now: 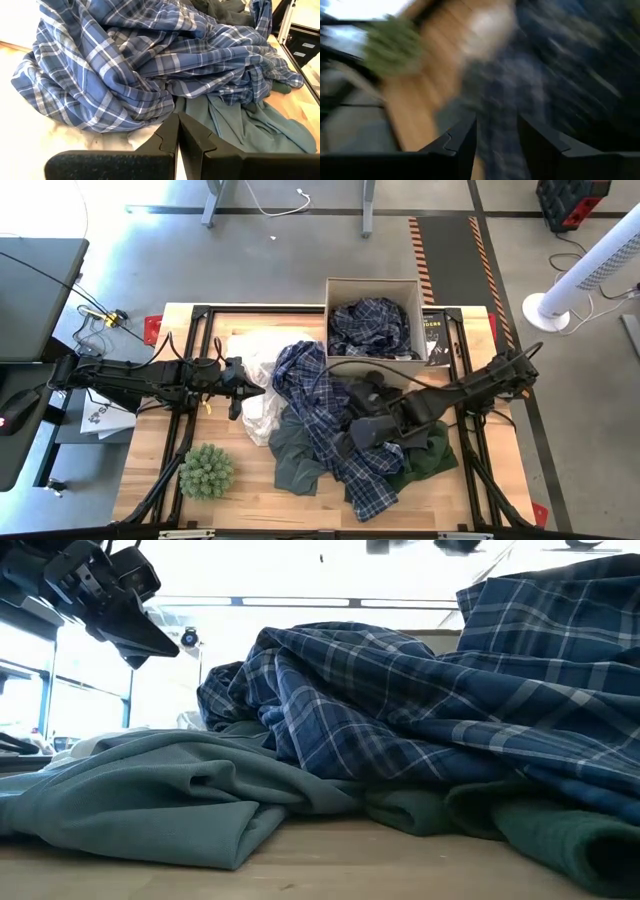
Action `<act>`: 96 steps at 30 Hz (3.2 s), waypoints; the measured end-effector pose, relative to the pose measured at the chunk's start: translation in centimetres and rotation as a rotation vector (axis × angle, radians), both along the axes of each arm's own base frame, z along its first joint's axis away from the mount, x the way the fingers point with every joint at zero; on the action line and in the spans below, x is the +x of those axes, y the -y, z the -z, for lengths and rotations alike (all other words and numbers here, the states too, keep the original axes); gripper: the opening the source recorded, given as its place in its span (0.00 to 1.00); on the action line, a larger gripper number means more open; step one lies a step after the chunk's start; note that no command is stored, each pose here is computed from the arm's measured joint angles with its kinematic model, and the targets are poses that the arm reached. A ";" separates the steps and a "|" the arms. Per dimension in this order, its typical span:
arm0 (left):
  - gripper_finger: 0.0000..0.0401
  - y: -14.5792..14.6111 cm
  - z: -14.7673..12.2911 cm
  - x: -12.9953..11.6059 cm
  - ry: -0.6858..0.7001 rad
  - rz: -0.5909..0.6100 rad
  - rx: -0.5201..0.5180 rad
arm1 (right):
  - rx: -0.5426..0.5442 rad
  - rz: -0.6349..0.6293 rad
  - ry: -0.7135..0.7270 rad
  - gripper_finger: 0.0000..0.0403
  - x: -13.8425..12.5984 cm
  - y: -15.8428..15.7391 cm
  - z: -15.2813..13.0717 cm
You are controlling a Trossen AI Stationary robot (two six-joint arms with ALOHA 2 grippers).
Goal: Sort clothes
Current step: Put the blue striped pants into the laundry bin
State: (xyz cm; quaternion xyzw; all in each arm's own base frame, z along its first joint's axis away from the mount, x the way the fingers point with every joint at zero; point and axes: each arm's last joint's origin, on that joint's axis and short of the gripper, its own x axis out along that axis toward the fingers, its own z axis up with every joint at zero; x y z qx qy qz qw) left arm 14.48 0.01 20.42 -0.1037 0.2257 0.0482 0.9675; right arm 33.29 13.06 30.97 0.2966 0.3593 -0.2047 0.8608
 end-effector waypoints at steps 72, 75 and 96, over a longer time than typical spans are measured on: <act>0.02 0.0 -0.2 0.1 0.022 0.018 0.046 | 0.233 0.286 -0.304 0.28 -4.7 30.8 13.5; 0.02 0.0 -0.2 0.1 0.020 0.018 0.046 | 0.350 0.258 -0.351 0.34 -4.8 31.2 10.8; 0.02 0.0 -0.1 0.1 0.016 0.009 0.040 | -0.212 0.545 -0.477 0.36 -4.0 33.1 3.0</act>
